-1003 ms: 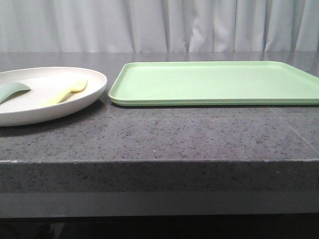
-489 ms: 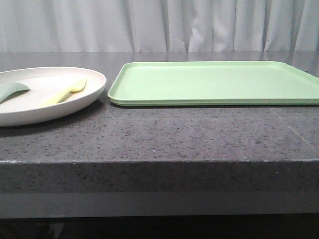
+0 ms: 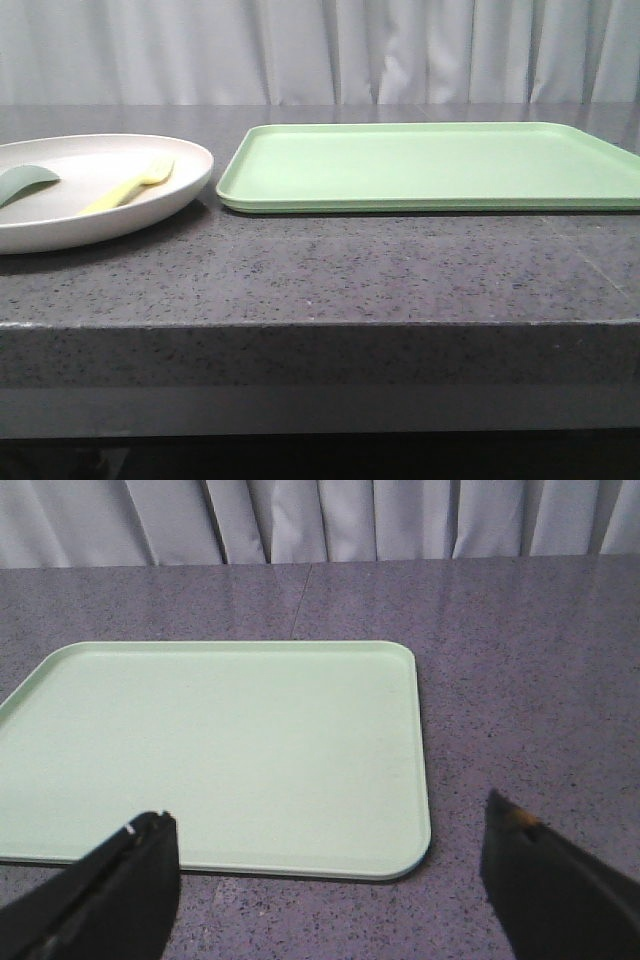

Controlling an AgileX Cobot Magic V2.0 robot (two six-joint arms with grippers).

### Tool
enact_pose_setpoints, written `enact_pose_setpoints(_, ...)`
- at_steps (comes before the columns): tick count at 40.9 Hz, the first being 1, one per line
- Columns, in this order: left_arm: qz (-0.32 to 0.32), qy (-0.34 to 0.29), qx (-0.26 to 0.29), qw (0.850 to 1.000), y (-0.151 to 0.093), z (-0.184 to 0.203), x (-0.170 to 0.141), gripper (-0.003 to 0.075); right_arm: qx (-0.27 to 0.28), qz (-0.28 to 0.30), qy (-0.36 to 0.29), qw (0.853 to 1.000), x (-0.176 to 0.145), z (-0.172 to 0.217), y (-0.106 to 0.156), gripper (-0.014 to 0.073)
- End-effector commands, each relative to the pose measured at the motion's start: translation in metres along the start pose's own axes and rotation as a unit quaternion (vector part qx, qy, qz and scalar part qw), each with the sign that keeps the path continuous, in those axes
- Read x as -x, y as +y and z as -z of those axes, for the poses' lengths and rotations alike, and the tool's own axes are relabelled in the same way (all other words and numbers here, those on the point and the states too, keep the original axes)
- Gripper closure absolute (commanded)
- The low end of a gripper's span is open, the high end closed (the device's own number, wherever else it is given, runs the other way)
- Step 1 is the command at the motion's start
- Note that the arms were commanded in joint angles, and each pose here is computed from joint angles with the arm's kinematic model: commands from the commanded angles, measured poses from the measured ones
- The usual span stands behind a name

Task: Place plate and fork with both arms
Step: 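Lower the left gripper onto the cream plate's rim and close it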

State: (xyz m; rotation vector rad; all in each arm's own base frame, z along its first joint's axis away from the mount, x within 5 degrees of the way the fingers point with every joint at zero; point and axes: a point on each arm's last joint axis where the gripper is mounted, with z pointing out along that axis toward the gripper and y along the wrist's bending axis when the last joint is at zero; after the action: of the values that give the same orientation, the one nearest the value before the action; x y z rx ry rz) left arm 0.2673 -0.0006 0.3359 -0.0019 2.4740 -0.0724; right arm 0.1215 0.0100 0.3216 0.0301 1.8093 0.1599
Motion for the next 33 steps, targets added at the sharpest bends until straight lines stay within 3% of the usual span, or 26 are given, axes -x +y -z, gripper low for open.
enact_pose_setpoints(1, 0.01, -0.014, -0.019, 1.0, -0.007, -0.003, 0.021, 0.0128, 0.003, 0.003, -0.055, 0.998, 0.019, 0.002, 0.002, -0.0038)
enact_pose_setpoints(16, -0.004, 0.083, -0.006, 0.997, -0.004, -0.061, 0.018, 0.0134, 0.003, 0.003, -0.055, 0.998, 0.019, 0.002, 0.002, -0.0038)
enact_pose_setpoints(33, -0.007, 0.105, -0.002, 0.994, -0.003, -0.077, 0.015, 0.0166, 0.003, 0.003, -0.055, 0.998, 0.019, 0.002, 0.002, -0.0038)
